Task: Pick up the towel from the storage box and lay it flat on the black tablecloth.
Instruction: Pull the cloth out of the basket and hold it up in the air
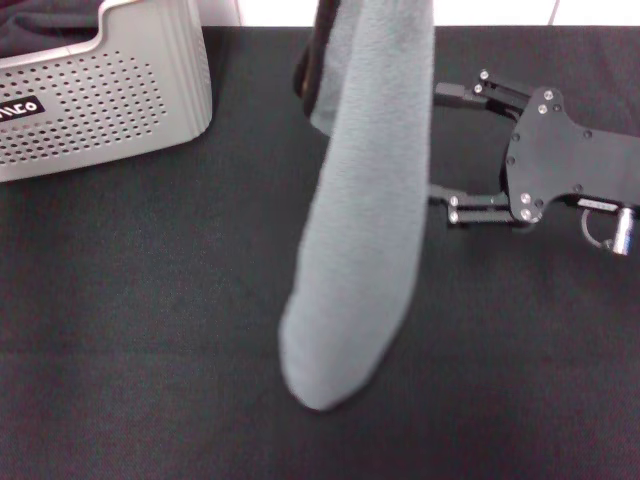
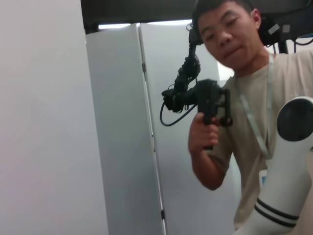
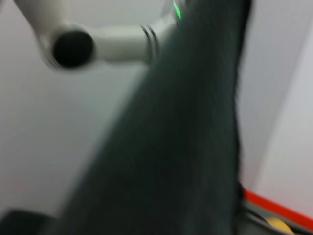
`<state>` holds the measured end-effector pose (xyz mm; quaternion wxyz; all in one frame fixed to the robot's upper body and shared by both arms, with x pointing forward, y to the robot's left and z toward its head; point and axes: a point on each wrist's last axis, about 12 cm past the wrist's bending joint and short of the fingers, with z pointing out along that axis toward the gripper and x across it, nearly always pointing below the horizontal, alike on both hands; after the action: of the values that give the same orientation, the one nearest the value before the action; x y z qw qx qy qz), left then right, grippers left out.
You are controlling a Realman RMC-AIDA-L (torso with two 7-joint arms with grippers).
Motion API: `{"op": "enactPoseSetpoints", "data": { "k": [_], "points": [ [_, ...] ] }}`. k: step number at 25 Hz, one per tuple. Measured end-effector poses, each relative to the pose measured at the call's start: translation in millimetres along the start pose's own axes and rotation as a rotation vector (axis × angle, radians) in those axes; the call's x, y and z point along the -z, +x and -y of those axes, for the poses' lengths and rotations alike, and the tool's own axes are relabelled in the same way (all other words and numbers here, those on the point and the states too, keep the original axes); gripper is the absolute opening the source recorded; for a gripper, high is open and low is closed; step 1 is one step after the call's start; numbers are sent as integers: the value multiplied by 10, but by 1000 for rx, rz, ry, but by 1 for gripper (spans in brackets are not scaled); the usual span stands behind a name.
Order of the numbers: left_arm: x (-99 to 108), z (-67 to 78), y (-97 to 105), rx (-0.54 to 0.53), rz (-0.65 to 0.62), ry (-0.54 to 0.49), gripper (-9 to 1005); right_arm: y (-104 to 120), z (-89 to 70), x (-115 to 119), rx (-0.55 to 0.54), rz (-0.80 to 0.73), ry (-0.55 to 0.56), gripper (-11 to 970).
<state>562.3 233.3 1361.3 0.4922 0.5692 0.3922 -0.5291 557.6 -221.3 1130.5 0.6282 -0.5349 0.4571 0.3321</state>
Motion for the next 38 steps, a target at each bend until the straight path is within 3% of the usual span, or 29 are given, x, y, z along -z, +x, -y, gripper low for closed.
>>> {"op": "enactPoseSetpoints", "data": {
  "k": [10, 21, 29, 34, 38],
  "points": [
    [-24, 74, -29, -33, 38, 21, 12, 222, 148, -24, 61, -169, 137, 846],
    [-97, 128, -145, -107, 68, 56, 13, 290, 36, -534, 117, -223, -85, 834],
    [22, 174, -73, -108, 81, 12, 12, 114, -108, -728, 219, -64, -169, 825],
    [91, 207, -31, -106, 84, -15, 12, 3, -139, -618, 258, 57, -141, 820],
    [177, 238, 19, -90, 92, -50, 12, -64, -178, -361, 298, 129, -70, 816]
  ]
}}
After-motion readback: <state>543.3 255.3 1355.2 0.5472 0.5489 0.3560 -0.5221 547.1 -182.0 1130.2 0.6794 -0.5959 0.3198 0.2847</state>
